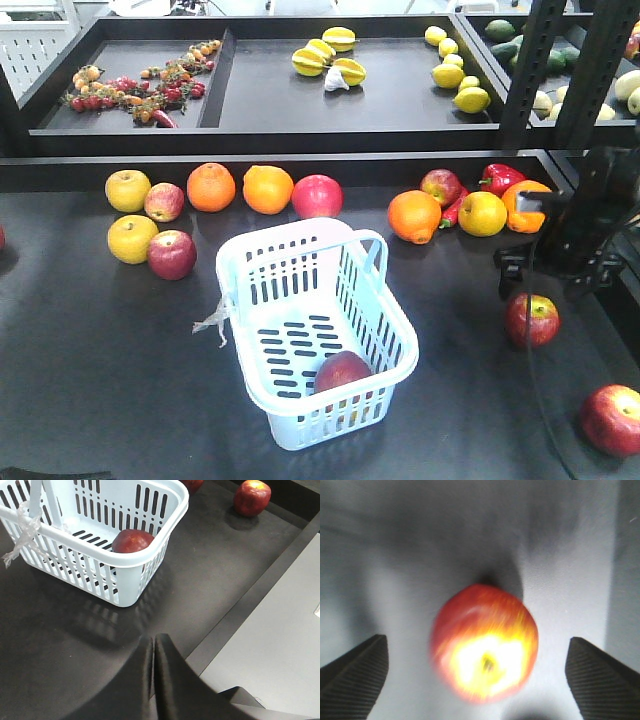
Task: Pick three apples into basket with both arms
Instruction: 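Withdraw the right gripper toward another red apple, then grasp the second red apple with the right gripper and lift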
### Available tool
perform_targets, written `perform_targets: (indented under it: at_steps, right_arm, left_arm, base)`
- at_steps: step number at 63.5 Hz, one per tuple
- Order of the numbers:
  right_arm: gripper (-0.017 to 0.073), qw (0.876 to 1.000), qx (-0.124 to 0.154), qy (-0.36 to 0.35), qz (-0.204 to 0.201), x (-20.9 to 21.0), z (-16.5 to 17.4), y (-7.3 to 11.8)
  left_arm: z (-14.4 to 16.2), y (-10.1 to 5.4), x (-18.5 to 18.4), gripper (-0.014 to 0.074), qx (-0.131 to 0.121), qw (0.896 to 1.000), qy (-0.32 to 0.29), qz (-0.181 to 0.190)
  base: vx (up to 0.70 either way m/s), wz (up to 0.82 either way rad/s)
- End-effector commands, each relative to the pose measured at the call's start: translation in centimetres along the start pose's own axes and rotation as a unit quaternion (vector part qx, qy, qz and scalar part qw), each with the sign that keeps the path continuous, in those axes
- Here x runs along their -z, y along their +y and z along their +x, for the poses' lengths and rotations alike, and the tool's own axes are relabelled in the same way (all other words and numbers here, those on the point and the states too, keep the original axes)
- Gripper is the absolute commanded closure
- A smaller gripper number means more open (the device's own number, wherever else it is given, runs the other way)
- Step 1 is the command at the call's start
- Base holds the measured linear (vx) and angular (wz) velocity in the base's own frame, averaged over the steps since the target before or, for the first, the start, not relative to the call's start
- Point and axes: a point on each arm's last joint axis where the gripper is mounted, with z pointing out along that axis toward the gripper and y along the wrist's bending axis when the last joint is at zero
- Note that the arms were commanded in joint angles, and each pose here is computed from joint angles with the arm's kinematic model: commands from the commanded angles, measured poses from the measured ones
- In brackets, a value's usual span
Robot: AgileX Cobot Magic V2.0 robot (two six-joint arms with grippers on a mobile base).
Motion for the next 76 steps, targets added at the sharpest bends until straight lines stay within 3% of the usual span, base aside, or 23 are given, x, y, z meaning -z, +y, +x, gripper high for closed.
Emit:
perform_targets:
  at_steps: [1, 21, 28, 35, 57, 67, 76]
  right_arm:
    - [-0.0092, 1.0, 0.001, -0.03, 0.009, 2.2, -0.7, -0.2]
    - [-0.0022, 1.0, -0.001, 0.004, 0.009, -0.6, -0.4, -0.4]
    - [0.0053, 1.0, -0.011, 0.003, 0.01, -0.3, -0.4, -0.4]
    - [0.0183, 1.0, -0.017, -0.001, 0.008, 0.4, -0.4, -0.3]
    - [0.0555, 0.998, -0.014, -0.053, -0.03, 8.4, 0.3, 1.1]
    - [0.0568, 0.996, 0.026, -0.051, -0.071, 13.1, 2.1, 2.4]
    - [0.0566, 0.992, 0.025, -0.075, -0.093, 16.3, 3.8, 3.2]
  left_arm:
    - [-1.2, 0.1, 0.3, 0.0601, 0.012, 0.999, -0.032, -0.008]
    - [-1.2, 0.1, 0.3, 0.0601, 0.012, 0.999, -0.032, -0.008]
    - [-1.2, 0.1, 0.3, 0.0601, 0.012, 0.999, -0.032, -0.007]
    - [-1.2, 0.1, 0.3, 0.0601, 0.012, 0.999, -0.032, -0.007]
    - [-1.2, 0.1, 0.3, 0.0601, 0.012, 0.999, -0.032, -0.007]
    - [-1.2, 0.1, 0.3, 0.0601, 0.012, 0.999, -0.032, -0.007]
    - [-1.2, 0.1, 0.3, 0.0601, 0.012, 0.999, -0.032, -0.007]
  base:
    - [0.0, 0.0]
    - [0.0, 0.0]
    - [0.0, 0.0]
    - [0.0, 0.0]
    - [0.0, 0.0]
    - [0.0, 0.0]
    - [0.0, 0.0]
